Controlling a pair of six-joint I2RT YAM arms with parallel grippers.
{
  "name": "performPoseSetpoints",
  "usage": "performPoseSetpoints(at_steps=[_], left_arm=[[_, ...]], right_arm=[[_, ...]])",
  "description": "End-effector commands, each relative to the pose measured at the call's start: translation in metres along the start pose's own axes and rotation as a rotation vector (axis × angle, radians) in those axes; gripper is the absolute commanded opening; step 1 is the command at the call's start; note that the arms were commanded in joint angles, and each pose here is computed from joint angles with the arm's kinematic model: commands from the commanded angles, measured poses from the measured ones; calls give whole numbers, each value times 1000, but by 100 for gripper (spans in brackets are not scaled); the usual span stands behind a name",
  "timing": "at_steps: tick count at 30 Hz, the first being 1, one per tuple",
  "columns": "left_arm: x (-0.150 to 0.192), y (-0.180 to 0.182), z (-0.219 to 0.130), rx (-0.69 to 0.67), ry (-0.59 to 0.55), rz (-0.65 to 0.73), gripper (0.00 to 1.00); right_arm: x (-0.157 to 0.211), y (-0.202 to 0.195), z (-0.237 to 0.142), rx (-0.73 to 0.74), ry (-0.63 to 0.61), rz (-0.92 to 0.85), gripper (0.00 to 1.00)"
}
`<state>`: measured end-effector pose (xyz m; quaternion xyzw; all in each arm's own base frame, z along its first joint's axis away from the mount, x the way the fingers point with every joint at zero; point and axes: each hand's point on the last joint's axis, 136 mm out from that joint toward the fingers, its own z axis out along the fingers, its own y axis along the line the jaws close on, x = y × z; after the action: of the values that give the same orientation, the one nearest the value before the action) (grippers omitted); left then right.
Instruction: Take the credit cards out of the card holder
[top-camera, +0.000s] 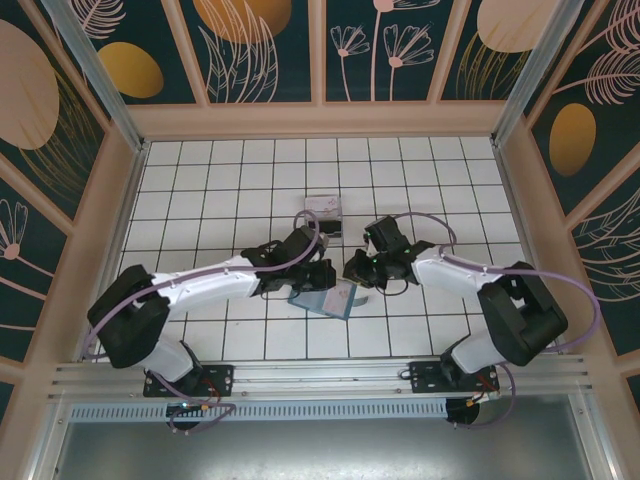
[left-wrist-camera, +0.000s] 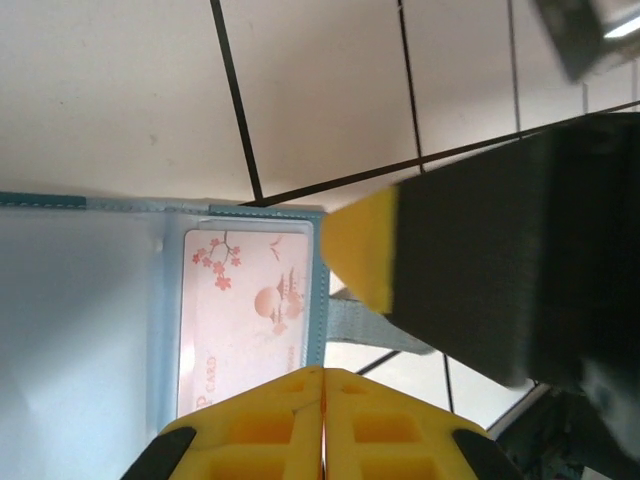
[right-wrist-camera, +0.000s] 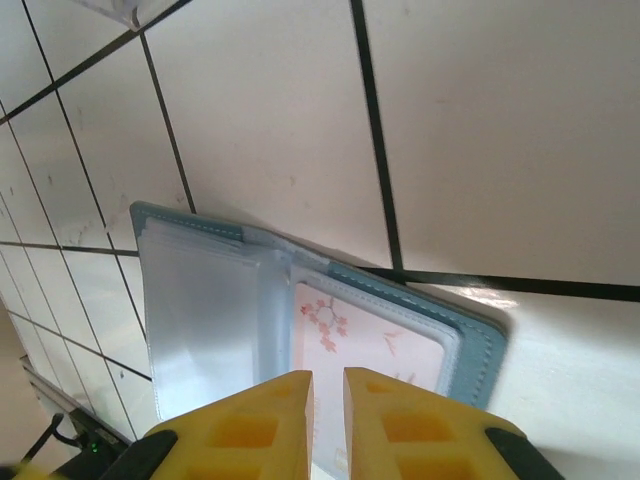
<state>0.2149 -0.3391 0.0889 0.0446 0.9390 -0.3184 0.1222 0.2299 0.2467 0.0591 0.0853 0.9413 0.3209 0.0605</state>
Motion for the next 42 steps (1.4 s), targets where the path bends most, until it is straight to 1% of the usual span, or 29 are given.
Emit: performPoseSetpoints(at_steps=[1, 4, 10, 13, 19, 23, 28, 37, 42], left_arm=[[2, 5, 12, -28, 42, 6, 10], [2, 11, 20, -37, 49, -5, 10], [-5, 21, 25, -34, 41, -42, 11], [-3, 28, 29, -33, 51, -58, 11], [3, 25, 32, 18, 73, -71, 13], [5, 30, 34, 2, 81, -74, 14], [7, 43, 34, -52, 78, -81, 15], [7, 53, 34, -94, 78, -79, 21], [7, 65, 33, -157, 70, -73, 22]], right_arm=[[7, -15, -8, 57, -8, 36, 17], [16, -12, -9, 51, 17, 25, 18], [38, -20, 4, 114, 74, 4, 20], [45, -26, 11, 157, 86, 0, 22], [45, -34, 21, 200, 80, 3, 24], [46, -40, 26, 223, 85, 3, 25], [44, -42, 30, 239, 85, -3, 25], [40, -45, 35, 271, 89, -27, 18], [39, -47, 37, 280, 90, -31, 14]])
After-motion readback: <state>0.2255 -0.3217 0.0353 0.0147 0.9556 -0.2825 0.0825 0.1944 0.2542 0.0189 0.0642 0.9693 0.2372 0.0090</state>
